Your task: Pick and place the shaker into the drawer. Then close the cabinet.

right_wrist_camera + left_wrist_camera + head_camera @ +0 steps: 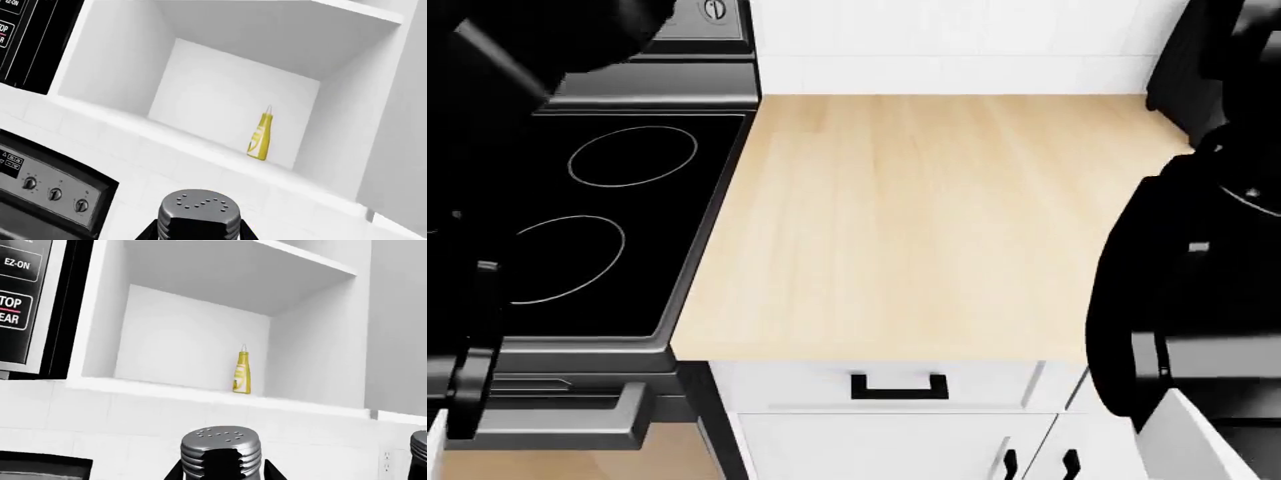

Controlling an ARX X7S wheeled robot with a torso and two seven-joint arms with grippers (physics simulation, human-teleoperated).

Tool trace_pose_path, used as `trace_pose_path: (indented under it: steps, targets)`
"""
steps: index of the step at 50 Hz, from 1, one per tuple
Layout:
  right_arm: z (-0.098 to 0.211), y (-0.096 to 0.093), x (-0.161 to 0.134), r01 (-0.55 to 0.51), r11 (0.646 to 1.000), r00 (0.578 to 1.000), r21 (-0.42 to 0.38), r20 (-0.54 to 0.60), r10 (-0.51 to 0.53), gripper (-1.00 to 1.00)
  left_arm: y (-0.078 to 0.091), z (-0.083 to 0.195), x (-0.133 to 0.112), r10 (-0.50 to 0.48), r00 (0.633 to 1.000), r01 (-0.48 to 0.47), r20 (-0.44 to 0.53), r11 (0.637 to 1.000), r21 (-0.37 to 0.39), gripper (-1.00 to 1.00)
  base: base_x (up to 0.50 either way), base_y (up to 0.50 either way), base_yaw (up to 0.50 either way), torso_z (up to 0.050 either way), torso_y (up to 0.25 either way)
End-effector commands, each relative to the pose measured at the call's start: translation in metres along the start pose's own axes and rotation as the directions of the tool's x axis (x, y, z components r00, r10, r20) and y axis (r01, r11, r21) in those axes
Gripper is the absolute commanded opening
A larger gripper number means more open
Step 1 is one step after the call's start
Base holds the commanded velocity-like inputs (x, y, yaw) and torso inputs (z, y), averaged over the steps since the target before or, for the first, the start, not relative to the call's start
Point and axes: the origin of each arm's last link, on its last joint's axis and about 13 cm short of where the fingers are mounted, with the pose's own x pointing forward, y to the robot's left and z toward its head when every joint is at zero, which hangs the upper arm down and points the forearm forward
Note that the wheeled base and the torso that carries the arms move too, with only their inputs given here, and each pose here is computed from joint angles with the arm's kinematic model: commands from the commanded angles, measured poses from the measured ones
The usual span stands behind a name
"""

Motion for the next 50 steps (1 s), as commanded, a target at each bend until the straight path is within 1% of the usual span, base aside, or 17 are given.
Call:
trace_pose_path:
  steps: [1,4,9,13,18,23,27,30,36,42,50]
  targets:
    - [-0.045,0.017,-0.031,0.028,0.999,0.996,0.043,-0.083,-0.025,-1.00,0.007,-0.053,-0.046,0.034,0.993,-0.031,-0.113,0.999,0.026,-1.00,0.00,0.00,0.00,0.000,0.000]
    - [-0.049,0.020,-0.034,0.026,0.999,0.995,0.042,-0.095,-0.022,-1.00,0.008,-0.059,-0.047,0.039,0.995,-0.033,-0.095,0.997,0.067,-1.00,0.00,0.00,0.00,0.000,0.000]
    - [-0.060,0.022,-0.037,0.037,0.998,0.993,0.060,-0.118,-0.029,-1.00,0.008,-0.070,-0.052,0.035,0.995,-0.028,-0.094,0.997,0.076,-1.00,0.00,0.00,0.00,0.000,0.000]
    - [-0.068,0.024,-0.038,0.038,0.996,0.991,0.074,-0.134,-0.028,-1.00,0.010,-0.078,-0.055,0.046,0.991,-0.038,-0.128,0.997,0.063,-1.00,0.00,0.00,0.00,0.000,0.000]
    - [-0.078,0.030,-0.042,0.029,0.996,0.985,0.088,-0.172,-0.013,-1.00,0.014,-0.091,-0.065,0.060,0.984,-0.051,-0.170,0.997,0.055,-1.00,0.00,0.00,0.00,0.000,0.000]
    - [-0.086,0.034,-0.047,0.010,0.995,0.981,0.104,-0.196,0.010,-1.00,0.016,-0.102,-0.072,0.079,0.981,-0.068,-0.177,0.996,0.066,-1.00,0.00,0.00,0.00,0.000,0.000]
    - [-0.090,0.035,-0.049,0.013,0.994,0.979,0.112,-0.204,0.010,-1.00,0.017,-0.107,-0.076,0.086,0.979,-0.074,-0.185,0.995,0.068,-1.00,0.00,0.00,0.00,0.002,0.002]
    - [-0.094,0.037,-0.051,0.016,0.993,0.978,0.120,-0.211,0.009,-1.00,0.018,-0.112,-0.079,0.084,0.974,-0.073,-0.212,0.995,0.061,-1.00,0.00,0.00,0.00,0.000,0.000]
    - [-0.109,0.042,-0.058,0.025,0.989,0.972,0.147,-0.236,0.010,-1.00,0.021,-0.128,-0.090,0.096,0.961,-0.076,-0.261,0.994,0.085,-1.00,0.00,0.00,0.00,0.000,0.000]
    - [-0.126,0.047,-0.072,0.043,0.984,0.964,0.174,-0.267,0.005,-1.00,0.034,-0.143,-0.099,0.142,0.949,-0.109,-0.283,0.986,0.128,-1.00,0.00,0.00,0.00,0.000,0.000]
    - [-0.134,0.052,-0.082,0.052,0.978,0.961,0.202,-0.278,0.006,-1.00,0.035,-0.145,-0.106,0.143,0.947,-0.109,-0.287,0.985,0.130,-1.00,0.00,0.00,0.00,0.000,0.001]
